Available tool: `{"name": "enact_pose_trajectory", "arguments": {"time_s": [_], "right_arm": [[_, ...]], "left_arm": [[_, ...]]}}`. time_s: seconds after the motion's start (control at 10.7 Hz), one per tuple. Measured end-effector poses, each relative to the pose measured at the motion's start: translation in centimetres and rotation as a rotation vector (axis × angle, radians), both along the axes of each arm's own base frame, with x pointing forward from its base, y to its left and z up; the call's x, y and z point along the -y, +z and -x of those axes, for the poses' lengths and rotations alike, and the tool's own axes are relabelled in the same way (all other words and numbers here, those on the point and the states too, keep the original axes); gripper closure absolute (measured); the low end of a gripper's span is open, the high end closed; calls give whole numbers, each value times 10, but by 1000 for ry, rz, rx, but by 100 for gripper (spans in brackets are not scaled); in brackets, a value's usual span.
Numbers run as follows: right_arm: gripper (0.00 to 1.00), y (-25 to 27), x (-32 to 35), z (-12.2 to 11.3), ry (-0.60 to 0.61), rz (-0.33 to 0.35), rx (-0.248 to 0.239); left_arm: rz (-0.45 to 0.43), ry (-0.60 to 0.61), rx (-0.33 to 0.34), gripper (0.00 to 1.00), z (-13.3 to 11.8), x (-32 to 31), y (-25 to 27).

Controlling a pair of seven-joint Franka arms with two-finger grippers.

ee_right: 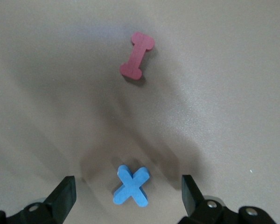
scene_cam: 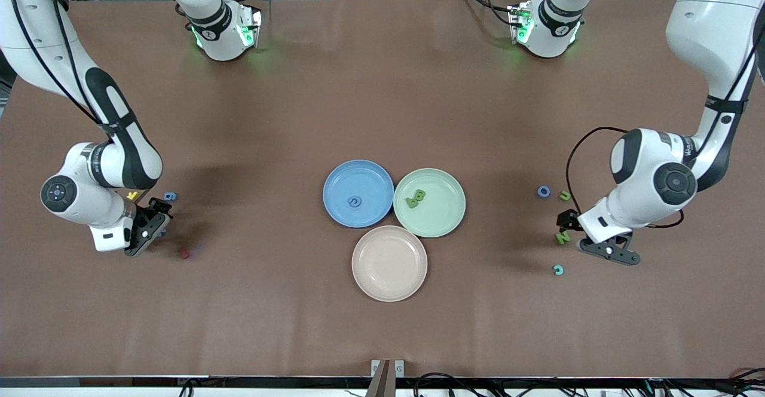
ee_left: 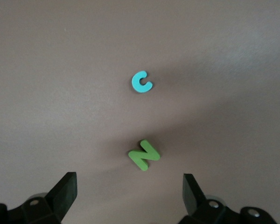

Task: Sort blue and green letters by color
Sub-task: 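Grasp the blue X with the right gripper while the left gripper grasps green N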

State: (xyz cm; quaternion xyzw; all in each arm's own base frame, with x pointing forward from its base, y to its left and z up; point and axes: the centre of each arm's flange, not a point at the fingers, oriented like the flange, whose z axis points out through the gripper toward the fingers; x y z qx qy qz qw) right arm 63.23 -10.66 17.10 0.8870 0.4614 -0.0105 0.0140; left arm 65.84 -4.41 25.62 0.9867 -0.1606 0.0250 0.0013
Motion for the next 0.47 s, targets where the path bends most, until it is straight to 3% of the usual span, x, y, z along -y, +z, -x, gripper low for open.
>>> {"name": "enact_pose_trajectory", "arguments": {"time_s": [0.19,0.28,0.47], "right_arm": [[0,0,0,0,0,0,2],[5,0,0,0,0,0,3],[17,0,0,0,0,-1,3]], "left_arm": [[14,11,-22,4,2,0,-22],[25,66,-31,13,3,-6,-35],[41,218,-51,18,4,-17,-53]]}}
